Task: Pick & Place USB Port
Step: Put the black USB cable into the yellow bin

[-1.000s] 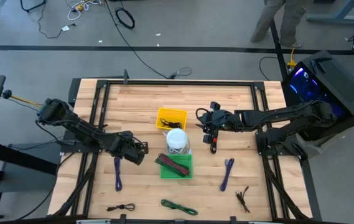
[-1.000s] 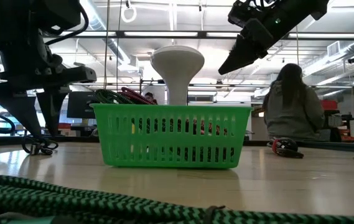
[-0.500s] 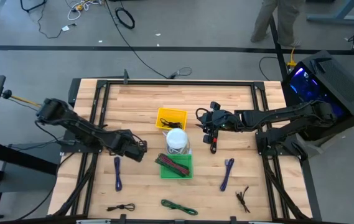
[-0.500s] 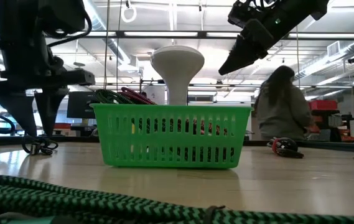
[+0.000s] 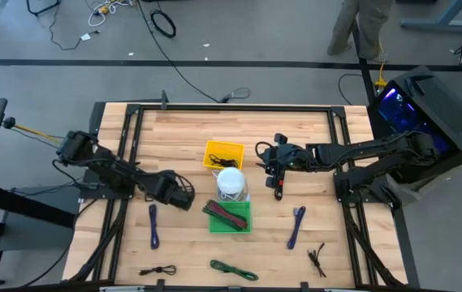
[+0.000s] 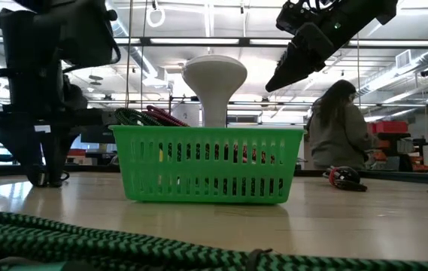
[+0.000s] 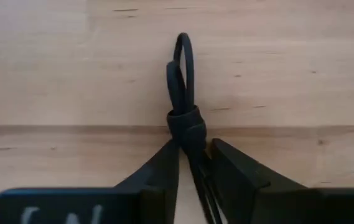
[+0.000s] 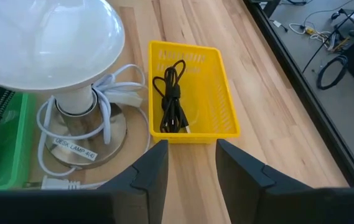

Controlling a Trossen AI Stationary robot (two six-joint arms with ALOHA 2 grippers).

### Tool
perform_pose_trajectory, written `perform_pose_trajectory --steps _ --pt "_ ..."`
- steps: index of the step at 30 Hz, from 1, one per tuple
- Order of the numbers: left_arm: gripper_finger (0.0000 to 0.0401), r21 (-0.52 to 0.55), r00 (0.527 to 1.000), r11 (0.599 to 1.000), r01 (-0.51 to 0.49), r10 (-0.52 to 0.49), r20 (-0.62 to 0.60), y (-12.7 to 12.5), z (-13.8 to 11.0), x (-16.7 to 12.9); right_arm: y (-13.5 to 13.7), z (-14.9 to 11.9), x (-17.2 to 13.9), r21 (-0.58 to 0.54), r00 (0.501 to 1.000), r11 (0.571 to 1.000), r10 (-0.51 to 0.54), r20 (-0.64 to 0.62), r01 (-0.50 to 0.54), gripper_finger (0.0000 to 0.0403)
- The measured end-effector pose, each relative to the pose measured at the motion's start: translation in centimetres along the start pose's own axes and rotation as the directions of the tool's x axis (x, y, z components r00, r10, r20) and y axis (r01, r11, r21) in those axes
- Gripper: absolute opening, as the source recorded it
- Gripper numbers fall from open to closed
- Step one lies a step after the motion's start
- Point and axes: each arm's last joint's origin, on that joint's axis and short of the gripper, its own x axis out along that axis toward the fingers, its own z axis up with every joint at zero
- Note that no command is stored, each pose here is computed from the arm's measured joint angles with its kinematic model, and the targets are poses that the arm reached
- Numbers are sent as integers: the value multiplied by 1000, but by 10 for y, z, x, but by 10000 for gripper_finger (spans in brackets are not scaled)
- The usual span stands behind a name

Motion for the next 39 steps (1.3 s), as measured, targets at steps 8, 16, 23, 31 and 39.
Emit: perform_pose_trajectory --steps 8,16,23,31,39 --pt "9 173 999 984 -30 34 -20 -3 7 -1 0 0 0 0 1000 1000 0 0 0 135" --pt "7 486 980 855 -178 111 163 -19 24 -36 0 -2 0 -6 1000 1000 -1 -18 0 135" --pt "7 713 914 611 -344 46 403 -52 65 -82 0 0 0 7 1000 1000 -1 3 1 135" --pt "7 829 940 490 -271 -51 337 -77 145 -84 0 1 0 35 1000 999 0 7 -1 135" --pt "7 934 903 352 -64 -379 205 -94 201 -83 0 0 0 39 1000 999 0 1 0 135"
